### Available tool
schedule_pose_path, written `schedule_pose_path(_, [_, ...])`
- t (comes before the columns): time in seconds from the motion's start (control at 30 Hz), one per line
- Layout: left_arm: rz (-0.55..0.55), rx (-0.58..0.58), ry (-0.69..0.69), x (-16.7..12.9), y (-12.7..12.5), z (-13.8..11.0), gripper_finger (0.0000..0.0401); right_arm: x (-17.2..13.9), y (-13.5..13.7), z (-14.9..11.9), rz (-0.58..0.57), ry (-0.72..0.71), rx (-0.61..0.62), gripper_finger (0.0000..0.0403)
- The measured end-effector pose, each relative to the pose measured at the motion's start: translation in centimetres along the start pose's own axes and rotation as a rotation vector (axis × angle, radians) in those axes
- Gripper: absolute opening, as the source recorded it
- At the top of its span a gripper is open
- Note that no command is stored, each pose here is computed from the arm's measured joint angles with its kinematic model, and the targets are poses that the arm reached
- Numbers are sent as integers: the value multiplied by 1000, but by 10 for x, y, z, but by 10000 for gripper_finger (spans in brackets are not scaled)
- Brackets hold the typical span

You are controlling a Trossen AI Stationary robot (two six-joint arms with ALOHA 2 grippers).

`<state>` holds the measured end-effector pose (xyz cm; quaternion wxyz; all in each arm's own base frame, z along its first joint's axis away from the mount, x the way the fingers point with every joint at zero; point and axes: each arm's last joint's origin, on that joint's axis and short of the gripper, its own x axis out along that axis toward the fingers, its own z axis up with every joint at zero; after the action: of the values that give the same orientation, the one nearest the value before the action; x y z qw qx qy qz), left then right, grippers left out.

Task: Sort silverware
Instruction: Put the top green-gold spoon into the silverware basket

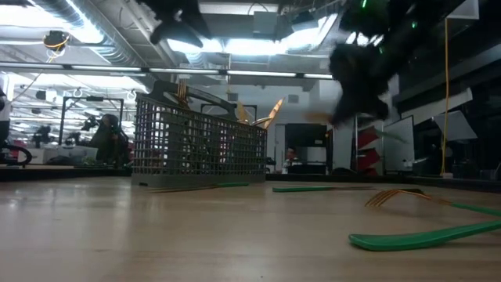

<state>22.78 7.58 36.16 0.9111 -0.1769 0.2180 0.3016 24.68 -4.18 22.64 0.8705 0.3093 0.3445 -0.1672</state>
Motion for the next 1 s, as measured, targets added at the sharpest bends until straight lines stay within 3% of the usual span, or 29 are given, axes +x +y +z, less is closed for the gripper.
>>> schedule_pose_path(0.27, [4, 41, 24, -25, 7, -4, 150, -27, 16, 62, 221, -651, -174, 13])
schedule_pose_path(0.47, [3, 42, 20, -26, 7, -4, 150, -24, 8, 90, 205, -979, -337, 12])
schedule_pose_path(0.67, [3, 49, 20, -26, 7, -4, 150, 8, -8, 105, 198, -1089, -328, 14])
schedule_pose_path(1.0, [2, 52, 19, -26, 7, -4, 150, 68, 2, 156, 202, -1038, -415, 15])
